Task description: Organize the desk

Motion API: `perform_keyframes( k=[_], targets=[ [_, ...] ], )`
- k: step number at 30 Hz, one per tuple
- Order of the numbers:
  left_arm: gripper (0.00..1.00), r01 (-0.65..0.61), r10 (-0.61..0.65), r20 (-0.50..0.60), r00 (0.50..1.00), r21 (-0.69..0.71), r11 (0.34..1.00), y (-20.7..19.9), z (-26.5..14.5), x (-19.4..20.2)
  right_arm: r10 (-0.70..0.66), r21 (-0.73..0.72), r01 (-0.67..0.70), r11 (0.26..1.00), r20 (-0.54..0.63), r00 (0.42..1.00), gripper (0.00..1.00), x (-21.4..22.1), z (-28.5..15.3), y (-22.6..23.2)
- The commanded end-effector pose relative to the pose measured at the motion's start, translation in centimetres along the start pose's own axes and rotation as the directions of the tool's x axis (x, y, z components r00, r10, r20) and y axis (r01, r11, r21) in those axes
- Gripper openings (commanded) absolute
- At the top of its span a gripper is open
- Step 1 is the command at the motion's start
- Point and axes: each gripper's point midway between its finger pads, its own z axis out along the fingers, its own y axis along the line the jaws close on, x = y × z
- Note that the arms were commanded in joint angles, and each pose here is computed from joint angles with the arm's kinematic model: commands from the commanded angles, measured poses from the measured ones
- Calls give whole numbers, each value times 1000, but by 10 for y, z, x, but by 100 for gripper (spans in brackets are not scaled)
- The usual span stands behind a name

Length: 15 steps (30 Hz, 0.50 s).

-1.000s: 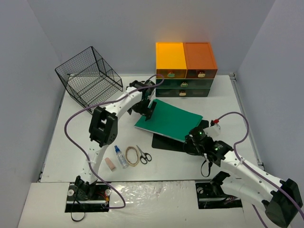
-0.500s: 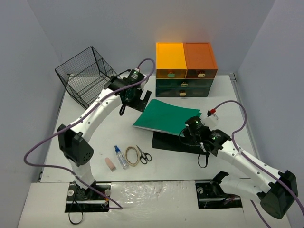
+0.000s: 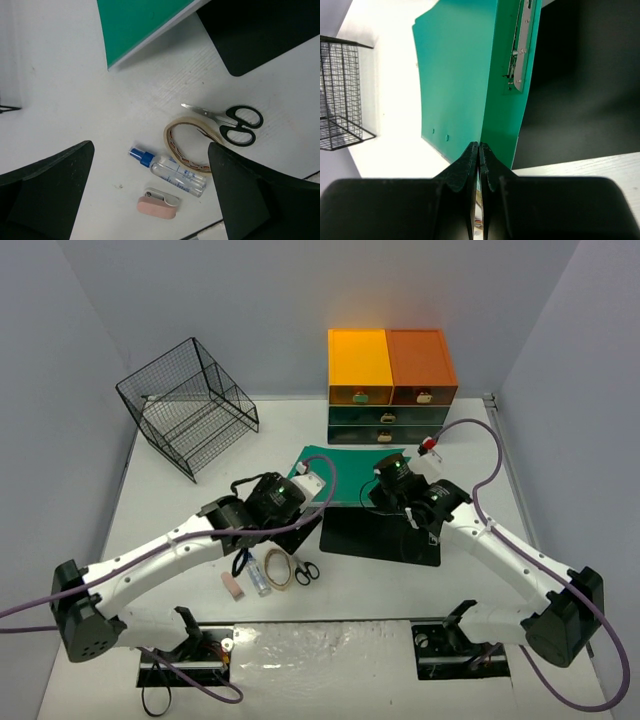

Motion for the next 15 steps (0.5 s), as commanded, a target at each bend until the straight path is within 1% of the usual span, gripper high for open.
perform_keyframes(
  k=[1,3,5,7,12,15],
  targets=[
    [97,24,5,296,955,-94,995,16,-35,-53,-10,-46,9,999,-18,1000,0,-8,-10,32],
    [97,12,28,339,940,-117,993,16,-37,-60,-15,-42,13,999,-37,999,0,-7,-8,37],
    [97,-5,50,352,935,-127,992,15,-34,-62,-11,-34,10,999,-46,999,0,-8,-9,39],
    [97,-45,98,375,922,-148,988,11,-28,-67,0,-48,-3,999,-67,998,0,-10,-13,49],
    [97,-123,177,387,905,-161,979,-5,-11,-73,4,-49,-9,999,-88,996,0,-16,-19,60],
    [97,-170,241,391,889,-207,963,-13,-4,-76,8,-54,-14,998,-107,994,0,-17,-21,66]
  ],
)
